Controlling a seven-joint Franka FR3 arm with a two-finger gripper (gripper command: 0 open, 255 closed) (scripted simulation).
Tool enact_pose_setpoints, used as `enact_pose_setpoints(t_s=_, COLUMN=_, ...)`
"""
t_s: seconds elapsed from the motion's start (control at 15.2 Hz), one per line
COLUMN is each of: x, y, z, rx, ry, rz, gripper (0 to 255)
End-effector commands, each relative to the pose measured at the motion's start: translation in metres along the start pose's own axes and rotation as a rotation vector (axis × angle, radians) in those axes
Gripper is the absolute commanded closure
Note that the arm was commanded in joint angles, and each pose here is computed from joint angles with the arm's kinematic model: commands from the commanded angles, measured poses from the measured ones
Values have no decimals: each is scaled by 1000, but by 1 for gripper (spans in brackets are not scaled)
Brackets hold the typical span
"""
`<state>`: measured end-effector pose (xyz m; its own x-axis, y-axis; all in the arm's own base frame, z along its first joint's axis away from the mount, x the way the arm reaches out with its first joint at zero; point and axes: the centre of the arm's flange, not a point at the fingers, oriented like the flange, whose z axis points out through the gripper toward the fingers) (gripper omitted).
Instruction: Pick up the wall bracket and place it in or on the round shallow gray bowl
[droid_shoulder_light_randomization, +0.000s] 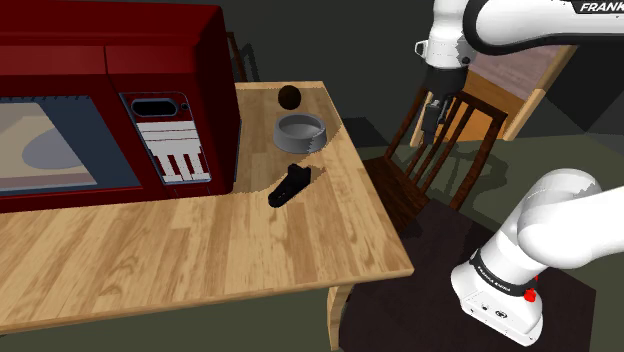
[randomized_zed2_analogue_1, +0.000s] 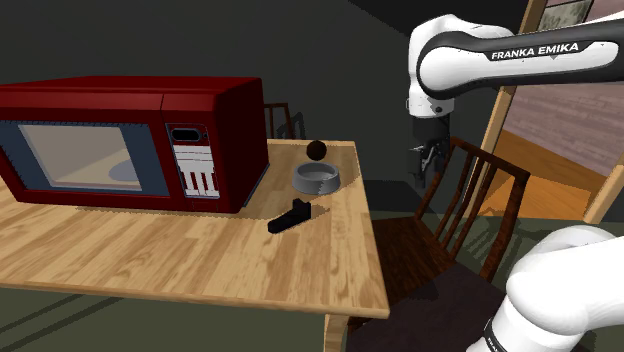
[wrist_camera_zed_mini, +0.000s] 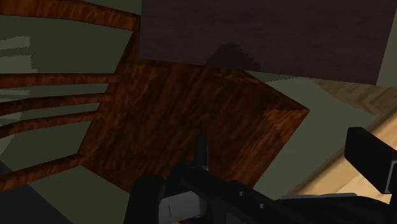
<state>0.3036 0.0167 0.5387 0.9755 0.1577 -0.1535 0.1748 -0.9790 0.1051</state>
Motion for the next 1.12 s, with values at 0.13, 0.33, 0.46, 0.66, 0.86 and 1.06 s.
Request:
enact_pose_setpoints(t_s=0.13, x=16, y=-17, z=4, rx=11, ry=15, rz=9, gripper=0)
enact_pose_setpoints(t_s=0.33, x=39, y=-43, z=9, rx=28, ry=38, rz=23, gripper=0)
enact_pose_setpoints(t_s=0.46, x=55, y=-60, z=12, rx=39, ry=53, rz=32, gripper=0)
enact_pose_setpoints(t_s=0.66, x=80, y=-85, z=15, rx=56, ry=75, rz=45, gripper=0)
enact_pose_setpoints(t_s=0.86, x=105, y=-110, z=18, rx=73, ry=98, rz=59, gripper=0)
enact_pose_setpoints(t_s=1.06, x=130, y=-135, z=19, rx=90, ry=121, rz=72, gripper=0)
